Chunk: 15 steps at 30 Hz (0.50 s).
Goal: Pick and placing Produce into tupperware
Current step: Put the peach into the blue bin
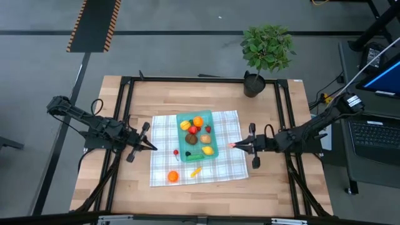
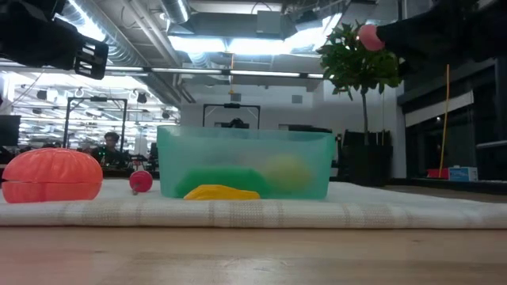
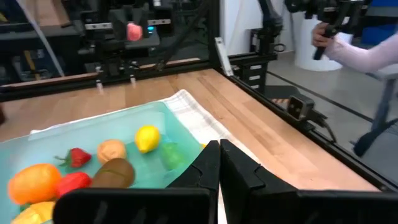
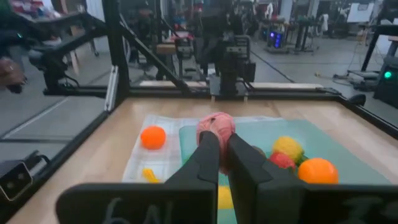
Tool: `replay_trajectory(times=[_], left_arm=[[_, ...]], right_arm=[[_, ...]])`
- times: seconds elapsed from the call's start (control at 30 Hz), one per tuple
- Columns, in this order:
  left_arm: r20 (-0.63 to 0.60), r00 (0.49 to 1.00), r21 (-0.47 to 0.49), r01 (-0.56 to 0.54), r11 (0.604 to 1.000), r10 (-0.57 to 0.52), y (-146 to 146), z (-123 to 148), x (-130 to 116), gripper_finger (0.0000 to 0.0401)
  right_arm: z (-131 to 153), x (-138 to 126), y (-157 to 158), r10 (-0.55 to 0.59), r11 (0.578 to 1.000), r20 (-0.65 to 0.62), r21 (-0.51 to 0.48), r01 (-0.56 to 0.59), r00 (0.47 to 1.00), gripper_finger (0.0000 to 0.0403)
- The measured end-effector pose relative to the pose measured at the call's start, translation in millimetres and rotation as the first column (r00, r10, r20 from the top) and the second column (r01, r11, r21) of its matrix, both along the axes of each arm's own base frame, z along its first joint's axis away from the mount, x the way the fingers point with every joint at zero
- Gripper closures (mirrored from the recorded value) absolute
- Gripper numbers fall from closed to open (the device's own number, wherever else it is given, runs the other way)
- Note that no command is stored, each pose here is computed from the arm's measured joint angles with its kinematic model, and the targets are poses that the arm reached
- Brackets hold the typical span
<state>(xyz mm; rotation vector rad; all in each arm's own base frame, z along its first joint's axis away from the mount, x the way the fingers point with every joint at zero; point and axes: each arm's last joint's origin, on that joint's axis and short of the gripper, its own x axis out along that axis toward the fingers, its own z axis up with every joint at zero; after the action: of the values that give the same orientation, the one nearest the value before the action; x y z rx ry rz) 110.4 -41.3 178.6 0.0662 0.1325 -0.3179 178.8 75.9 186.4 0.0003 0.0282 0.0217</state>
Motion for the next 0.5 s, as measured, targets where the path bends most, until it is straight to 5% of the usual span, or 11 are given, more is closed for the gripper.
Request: replay_trajectory(times=[0.3, 0.5], left_arm=[[0.002, 0.999, 0.005, -0.035, 0.999, 0.035, 1.0, 0.0, 0.3, 0.0386], [0.002, 0.999, 0.005, -0.035, 0.999, 0.035, 1.0, 0.0, 0.3, 0.0369]], right_arm=[[-1.6, -1.3, -0.8, -0.005, 1.0, 0.005, -0.001, 0.005, 1.0, 0.0386], [-1.6, -1.4, -4.5, -0.126, 0.992, 0.006, -0.005, 0.126, 0.992, 0.0386]])
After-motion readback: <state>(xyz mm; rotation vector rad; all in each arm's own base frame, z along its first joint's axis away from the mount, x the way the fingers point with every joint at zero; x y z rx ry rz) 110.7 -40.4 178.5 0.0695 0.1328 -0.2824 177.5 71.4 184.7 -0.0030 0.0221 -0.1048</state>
